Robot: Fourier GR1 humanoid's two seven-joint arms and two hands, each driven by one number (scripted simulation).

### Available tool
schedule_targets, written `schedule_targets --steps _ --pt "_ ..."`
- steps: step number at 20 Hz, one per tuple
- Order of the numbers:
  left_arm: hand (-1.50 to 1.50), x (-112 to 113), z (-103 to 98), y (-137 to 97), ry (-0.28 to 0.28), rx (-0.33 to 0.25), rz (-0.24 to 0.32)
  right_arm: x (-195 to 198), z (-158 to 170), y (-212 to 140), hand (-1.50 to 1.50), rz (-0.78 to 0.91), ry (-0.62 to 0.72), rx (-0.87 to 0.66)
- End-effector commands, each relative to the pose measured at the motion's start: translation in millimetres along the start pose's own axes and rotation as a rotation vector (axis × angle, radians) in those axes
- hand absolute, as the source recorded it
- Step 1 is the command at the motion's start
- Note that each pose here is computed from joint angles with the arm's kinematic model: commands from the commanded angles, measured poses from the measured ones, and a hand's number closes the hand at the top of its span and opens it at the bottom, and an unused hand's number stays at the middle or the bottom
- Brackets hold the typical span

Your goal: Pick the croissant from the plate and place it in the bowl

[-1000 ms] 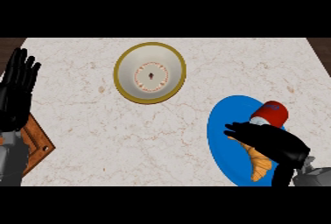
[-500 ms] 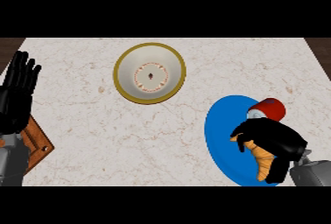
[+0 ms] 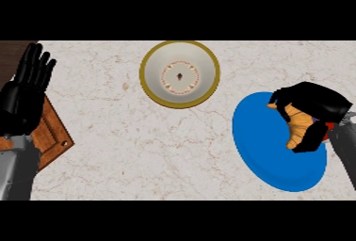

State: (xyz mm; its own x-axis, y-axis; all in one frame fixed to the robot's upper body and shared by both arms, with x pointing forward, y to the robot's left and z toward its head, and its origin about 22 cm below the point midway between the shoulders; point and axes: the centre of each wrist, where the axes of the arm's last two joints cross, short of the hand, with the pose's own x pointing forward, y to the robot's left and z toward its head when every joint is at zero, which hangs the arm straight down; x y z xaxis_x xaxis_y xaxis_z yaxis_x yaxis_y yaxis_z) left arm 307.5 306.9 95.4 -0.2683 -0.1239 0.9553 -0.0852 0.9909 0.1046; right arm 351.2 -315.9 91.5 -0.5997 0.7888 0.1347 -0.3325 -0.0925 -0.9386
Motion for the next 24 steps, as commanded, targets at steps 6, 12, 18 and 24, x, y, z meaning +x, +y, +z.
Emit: schedule_targets --steps 6,12,18,24 --pt "0.00 16 -16 -30 -0.050 -0.083 0.029 -56 15 -74 1.50 0.043 0.115 -0.105" --pt "0.00 15 -20 -31 -0.041 -0.086 0.031 -78 38 -120 1.50 0.032 0.090 -0.286" --pt "0.00 11 -20 -29 -0.028 -0.065 0.029 -78 36 -161 1.50 -0.056 -0.118 -0.442" --pt "0.00 7 -21 -34 -0.017 -0.058 0.026 -70 19 -185 1.50 -0.198 -0.304 -0.492"
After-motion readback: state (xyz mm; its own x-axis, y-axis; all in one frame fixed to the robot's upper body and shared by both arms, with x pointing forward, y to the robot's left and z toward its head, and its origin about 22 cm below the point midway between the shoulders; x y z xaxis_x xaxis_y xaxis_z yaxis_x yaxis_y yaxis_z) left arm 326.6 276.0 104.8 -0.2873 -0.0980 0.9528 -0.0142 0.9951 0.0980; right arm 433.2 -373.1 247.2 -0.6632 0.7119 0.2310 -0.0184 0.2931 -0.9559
